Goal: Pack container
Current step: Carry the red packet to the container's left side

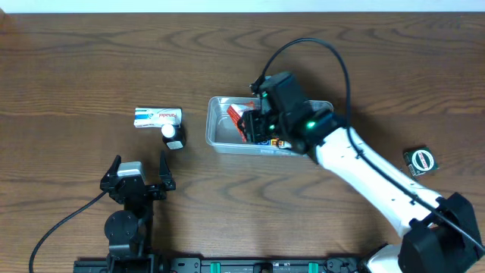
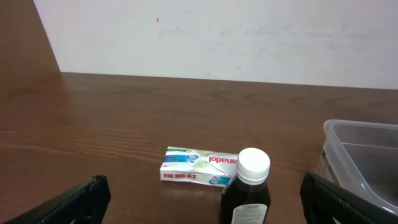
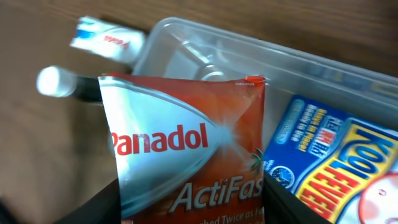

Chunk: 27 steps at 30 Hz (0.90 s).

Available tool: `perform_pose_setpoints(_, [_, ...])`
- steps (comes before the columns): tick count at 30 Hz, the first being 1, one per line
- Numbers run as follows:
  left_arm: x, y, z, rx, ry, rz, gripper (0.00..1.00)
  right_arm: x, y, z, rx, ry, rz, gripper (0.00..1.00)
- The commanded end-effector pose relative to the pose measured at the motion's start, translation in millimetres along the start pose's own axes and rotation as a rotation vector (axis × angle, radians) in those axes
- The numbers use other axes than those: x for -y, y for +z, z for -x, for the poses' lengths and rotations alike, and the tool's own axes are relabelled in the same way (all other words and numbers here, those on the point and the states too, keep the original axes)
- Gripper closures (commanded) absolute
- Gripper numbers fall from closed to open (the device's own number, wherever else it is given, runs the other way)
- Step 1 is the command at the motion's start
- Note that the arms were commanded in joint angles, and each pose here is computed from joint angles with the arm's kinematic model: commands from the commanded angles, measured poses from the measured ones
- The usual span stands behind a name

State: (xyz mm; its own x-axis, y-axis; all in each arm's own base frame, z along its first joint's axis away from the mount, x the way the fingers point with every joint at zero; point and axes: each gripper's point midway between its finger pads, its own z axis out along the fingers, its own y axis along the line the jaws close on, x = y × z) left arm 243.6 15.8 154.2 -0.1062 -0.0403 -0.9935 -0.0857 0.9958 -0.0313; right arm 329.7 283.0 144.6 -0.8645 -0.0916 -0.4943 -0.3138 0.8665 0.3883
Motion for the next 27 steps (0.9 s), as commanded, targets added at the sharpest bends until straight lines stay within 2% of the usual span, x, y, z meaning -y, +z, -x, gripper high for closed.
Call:
perform_pose_setpoints(1, [-0.7, 1.6, -17.4, -0.045, 0.002, 0.004, 0.02, 15.5, 1.0, 12.0, 0.109, 0.081, -0.170, 0.45])
perform_pose_setpoints(9, [-0.7, 1.6, -17.4, -0.045, 0.002, 0.004, 0.02, 15.7, 42.5, 2.7, 0.098, 0.138, -0.191, 0.44])
perform_pose_setpoints(15, [-0.7, 1.6, -17.4, -0.045, 0.002, 0.004, 0.02, 16.9, 72.7, -14.3, 0.029, 0.193, -0.164, 0.44])
perform_pose_setpoints(27, [-0.7, 1.6, -17.4, -0.045, 0.002, 0.004, 0.02, 10.2, 81.1, -24.1, 0.002, 0.211, -0.150, 0.43])
